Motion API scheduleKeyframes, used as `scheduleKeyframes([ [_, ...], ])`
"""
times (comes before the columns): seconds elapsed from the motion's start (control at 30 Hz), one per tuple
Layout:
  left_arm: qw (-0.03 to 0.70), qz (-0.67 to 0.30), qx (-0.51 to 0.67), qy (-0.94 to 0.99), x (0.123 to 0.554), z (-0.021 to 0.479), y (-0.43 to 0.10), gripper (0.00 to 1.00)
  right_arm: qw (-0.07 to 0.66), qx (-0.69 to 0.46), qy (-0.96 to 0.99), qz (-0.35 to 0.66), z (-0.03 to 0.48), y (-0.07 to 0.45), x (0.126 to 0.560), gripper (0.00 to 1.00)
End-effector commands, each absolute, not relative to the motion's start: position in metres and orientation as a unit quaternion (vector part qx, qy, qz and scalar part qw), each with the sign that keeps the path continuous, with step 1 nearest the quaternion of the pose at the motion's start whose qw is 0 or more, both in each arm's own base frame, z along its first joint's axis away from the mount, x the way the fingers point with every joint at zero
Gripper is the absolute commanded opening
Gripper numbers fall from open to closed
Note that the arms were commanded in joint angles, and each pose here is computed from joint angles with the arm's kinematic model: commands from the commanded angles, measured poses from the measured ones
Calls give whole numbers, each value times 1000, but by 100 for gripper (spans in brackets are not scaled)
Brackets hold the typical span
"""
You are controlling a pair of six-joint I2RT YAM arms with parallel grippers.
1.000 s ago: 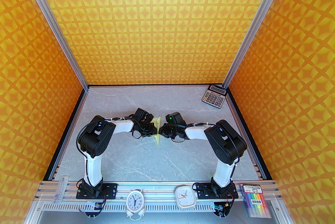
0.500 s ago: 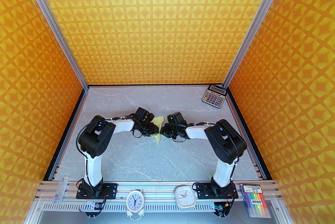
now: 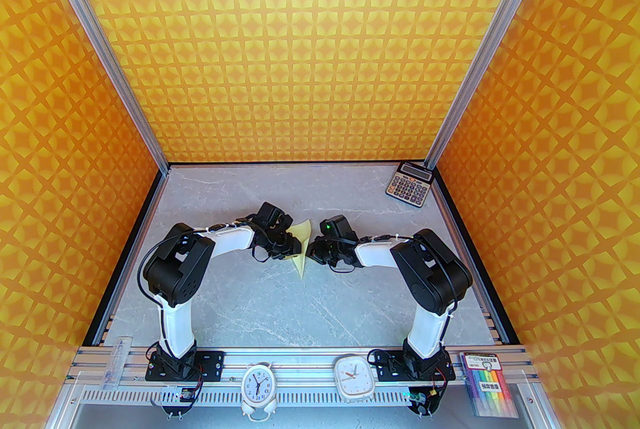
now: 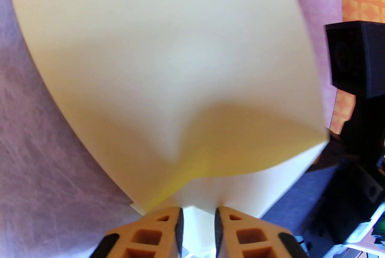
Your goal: Fold a paper plane with a square sheet of paper (fold left side to right side)
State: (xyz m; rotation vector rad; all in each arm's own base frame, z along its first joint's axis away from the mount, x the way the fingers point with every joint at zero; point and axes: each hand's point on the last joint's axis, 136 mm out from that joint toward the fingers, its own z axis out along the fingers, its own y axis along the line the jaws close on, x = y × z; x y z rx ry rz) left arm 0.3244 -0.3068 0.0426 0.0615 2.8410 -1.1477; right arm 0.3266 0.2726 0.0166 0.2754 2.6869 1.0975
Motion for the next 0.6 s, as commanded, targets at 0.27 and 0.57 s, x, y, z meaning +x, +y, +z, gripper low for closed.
scheduleKeyframes([
  [0.27, 58, -361, 31, 930, 327, 54, -285, 16, 103, 100, 924, 355, 8, 268, 317, 8],
  [0.57, 41, -355, 23, 934, 314, 39, -281, 9, 102, 100, 924, 355, 7, 268, 318, 8],
])
